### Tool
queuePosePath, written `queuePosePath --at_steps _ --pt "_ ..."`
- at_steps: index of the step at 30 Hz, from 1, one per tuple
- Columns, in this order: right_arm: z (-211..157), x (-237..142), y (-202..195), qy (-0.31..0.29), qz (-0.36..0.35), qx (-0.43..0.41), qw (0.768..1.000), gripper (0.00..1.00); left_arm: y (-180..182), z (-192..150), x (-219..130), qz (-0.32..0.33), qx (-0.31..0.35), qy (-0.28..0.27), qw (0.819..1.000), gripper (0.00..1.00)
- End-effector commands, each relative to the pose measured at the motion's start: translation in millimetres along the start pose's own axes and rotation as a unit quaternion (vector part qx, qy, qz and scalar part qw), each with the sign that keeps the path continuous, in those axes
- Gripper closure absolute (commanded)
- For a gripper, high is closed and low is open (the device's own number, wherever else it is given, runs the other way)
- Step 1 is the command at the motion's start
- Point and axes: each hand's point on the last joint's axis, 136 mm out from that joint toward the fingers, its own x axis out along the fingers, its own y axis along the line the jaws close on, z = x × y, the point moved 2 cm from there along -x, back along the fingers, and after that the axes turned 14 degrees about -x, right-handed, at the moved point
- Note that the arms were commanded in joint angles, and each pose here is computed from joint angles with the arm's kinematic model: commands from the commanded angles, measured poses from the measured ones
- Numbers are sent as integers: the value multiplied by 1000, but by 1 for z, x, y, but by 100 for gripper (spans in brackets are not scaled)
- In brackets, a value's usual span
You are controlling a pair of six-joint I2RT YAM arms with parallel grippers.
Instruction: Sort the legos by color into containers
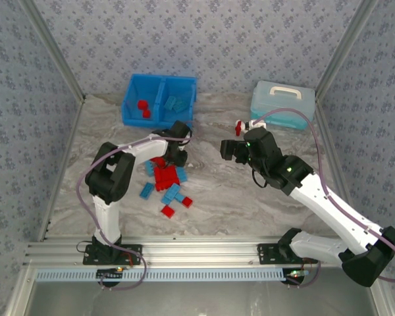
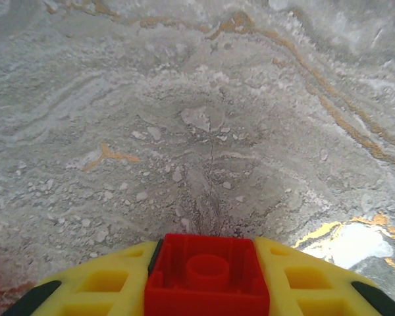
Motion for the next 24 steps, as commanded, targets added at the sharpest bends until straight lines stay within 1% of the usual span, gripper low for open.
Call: queuePosePath --at_steps 1,4,6,10,13,15,16,18,19,21,24 --pt "2 -8 -7 -3 -13 13 1000 0 1 40 -60 -31 -40 -83 995 68" --pt "3 -10 -7 -6 -12 19 1000 0 21 73 -96 -29 -78 -140 987 68" --pt "2 -10 -6 -6 -9 23 1000 0 44 99 -113 -12 -112 -174 978 68" --pt "0 -11 -4 -3 -4 27 1000 0 95 147 -130 0 -191 -215 958 69" --pt "1 -14 -2 -7 0 32 999 0 132 183 -128 15 -243 -225 943 69" --pt "1 -17 -3 -10 0 37 999 0 151 205 -120 36 -257 -227 939 68" --pt "-5 -18 -4 0 -5 36 999 0 156 212 -115 39 -261 -226 938 68" --pt "-6 -20 -5 -1 -4 38 999 0 168 222 -98 47 -278 -209 936 68" --pt "-7 -20 -5 -1 -4 53 999 0 175 228 -92 48 -289 -205 934 68" --pt "-8 -24 -5 -1 -2 55 998 0 181 236 -78 38 -304 -196 932 66" --pt "-9 -28 -8 -2 -6 56 998 0 182 243 -64 22 -298 -185 936 61"
